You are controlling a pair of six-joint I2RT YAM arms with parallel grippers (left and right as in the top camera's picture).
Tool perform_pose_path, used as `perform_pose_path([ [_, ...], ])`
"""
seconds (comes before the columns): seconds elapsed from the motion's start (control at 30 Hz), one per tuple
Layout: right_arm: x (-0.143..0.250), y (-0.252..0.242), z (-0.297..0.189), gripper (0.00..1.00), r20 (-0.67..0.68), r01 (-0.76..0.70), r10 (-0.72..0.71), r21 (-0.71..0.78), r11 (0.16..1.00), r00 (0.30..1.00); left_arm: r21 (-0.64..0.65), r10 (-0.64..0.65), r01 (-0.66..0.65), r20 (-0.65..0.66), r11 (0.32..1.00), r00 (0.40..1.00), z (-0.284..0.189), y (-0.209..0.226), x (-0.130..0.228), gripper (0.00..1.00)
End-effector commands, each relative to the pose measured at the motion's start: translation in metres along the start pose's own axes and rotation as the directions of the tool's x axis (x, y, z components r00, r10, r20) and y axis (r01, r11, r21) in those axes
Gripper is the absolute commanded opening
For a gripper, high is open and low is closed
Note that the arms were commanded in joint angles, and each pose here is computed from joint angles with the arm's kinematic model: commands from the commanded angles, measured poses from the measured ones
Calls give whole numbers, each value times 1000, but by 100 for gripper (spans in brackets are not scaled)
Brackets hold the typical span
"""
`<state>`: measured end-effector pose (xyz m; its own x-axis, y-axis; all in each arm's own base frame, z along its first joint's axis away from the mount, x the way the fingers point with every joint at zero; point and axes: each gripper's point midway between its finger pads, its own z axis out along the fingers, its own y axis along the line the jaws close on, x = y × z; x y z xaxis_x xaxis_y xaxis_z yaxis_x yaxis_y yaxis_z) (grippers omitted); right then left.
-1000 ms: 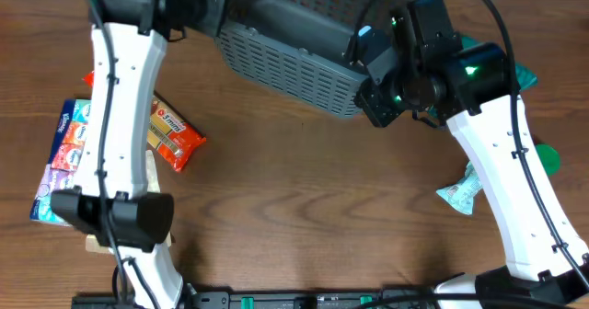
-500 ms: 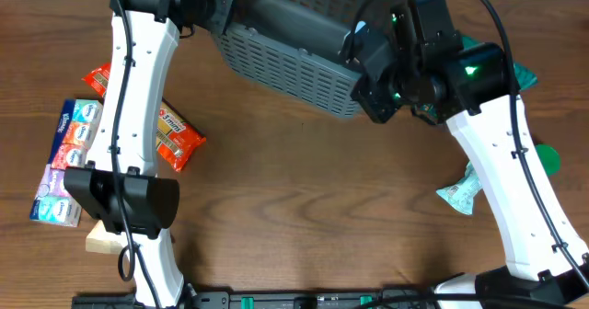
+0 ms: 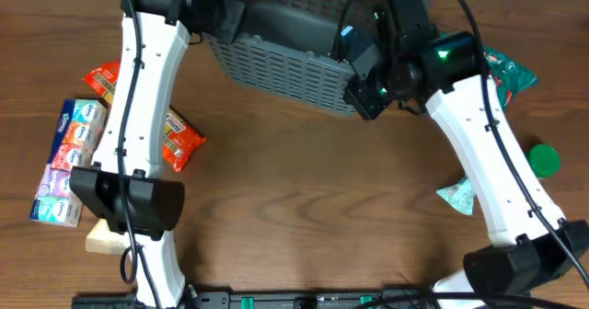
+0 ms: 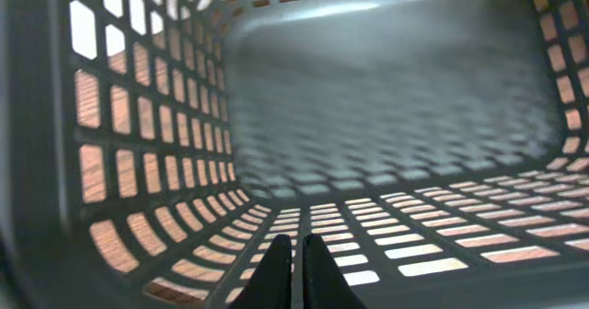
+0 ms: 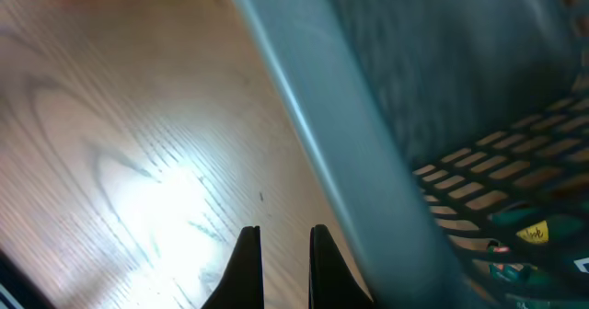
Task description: Pack container
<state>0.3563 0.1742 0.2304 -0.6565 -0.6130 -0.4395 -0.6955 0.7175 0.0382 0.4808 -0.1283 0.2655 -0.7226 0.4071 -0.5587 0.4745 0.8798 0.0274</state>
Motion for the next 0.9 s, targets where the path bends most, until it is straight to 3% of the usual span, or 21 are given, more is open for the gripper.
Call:
perform_pose_path([
  [0.0, 4, -7, 6, 1, -28, -2, 4, 44, 999, 1000, 19, 22, -22, -18, 1000, 1000, 0, -9, 3, 6],
  [0.37, 4, -34, 2, 1, -6, -102, 104, 128, 986, 995, 44, 5, 0, -116, 999, 993, -5, -15, 27, 6],
  [0.87, 1, -36, 2, 1, 10, -114, 114, 133, 984, 993, 49, 1, 5, -130, 999, 992, -22, -21, 34, 5],
])
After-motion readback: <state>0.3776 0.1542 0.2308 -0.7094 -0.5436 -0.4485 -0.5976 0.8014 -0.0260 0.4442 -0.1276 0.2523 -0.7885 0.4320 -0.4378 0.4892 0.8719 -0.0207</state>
